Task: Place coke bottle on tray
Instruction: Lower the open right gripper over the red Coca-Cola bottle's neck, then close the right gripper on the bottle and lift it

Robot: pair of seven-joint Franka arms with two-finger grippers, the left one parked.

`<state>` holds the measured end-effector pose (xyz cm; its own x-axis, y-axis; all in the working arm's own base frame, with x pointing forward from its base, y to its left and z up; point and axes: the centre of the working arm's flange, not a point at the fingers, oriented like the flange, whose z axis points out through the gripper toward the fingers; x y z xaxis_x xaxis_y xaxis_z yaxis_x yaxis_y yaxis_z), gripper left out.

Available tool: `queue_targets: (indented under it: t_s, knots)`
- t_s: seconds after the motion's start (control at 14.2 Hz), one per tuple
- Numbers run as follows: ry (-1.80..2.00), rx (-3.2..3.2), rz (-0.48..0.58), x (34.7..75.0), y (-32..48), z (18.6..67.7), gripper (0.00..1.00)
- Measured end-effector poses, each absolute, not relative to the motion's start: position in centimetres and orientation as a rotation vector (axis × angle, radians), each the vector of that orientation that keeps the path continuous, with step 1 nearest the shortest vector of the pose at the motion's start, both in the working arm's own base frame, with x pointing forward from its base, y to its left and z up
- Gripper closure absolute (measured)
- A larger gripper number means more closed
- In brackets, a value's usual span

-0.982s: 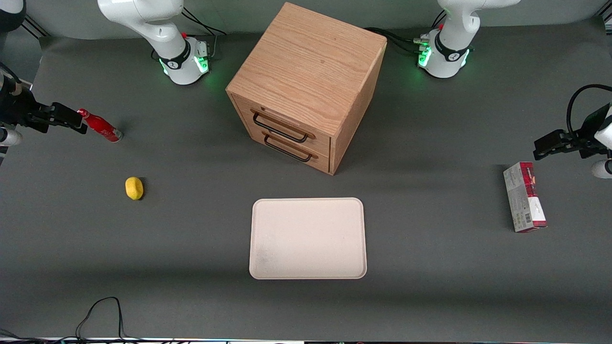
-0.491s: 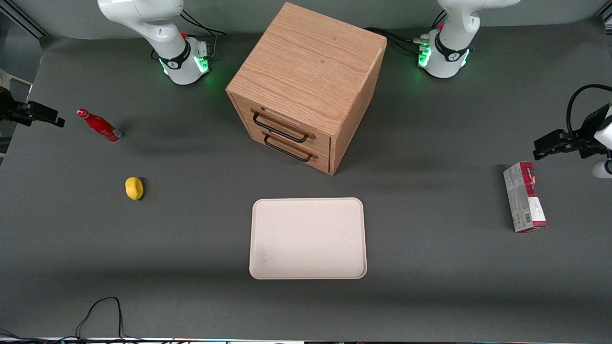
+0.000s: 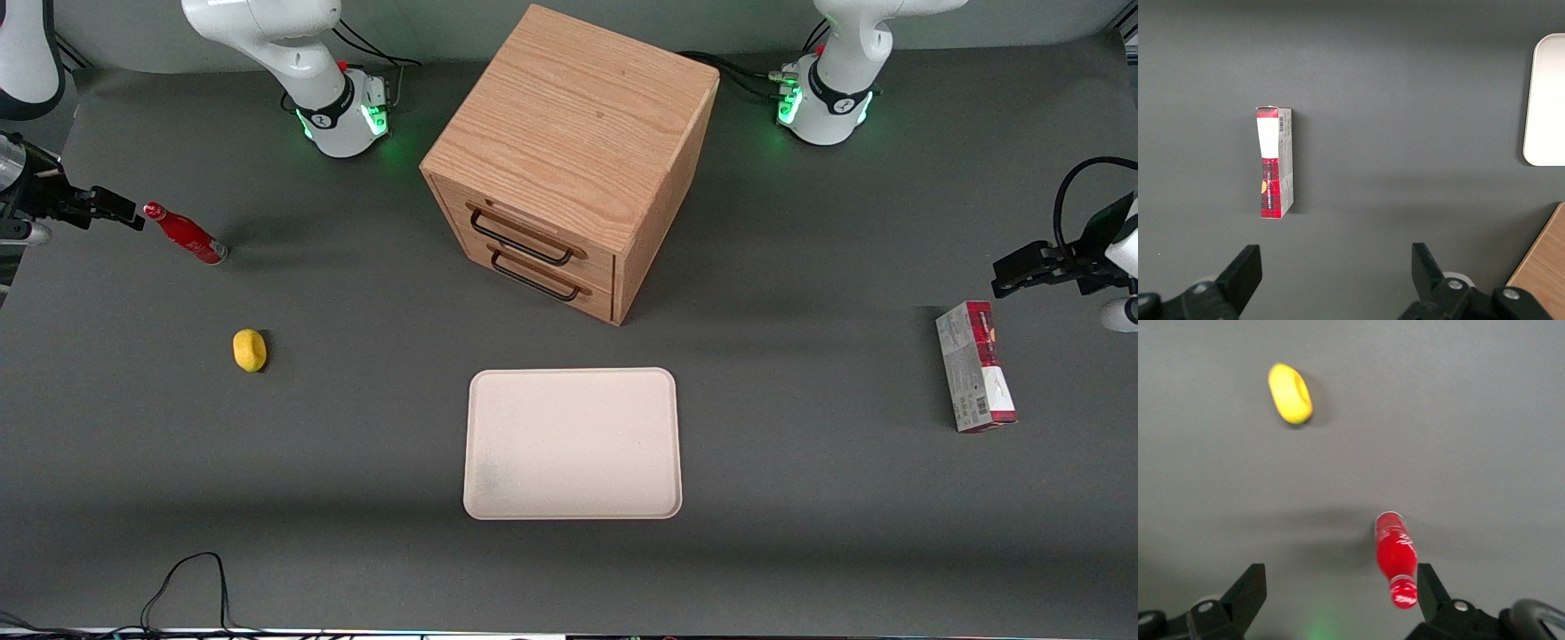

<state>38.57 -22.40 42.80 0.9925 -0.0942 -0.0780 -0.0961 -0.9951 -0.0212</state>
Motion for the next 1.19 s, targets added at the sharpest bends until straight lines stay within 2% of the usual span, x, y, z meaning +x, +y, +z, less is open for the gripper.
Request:
queue_targets:
  t_s: [0.21,0.42,0.77,1.19]
  knots:
    - [0.162,-3.113,0.1,35.7,-23.4,38.3,0.0]
    - [0.126,-3.136,0.14,33.8,-23.6,35.8,0.0]
    - [0.124,-3.142,0.133,31.0,-25.7,33.1,0.0]
    - [0.088,-3.143,0.144,30.5,-25.3,32.3,0.03]
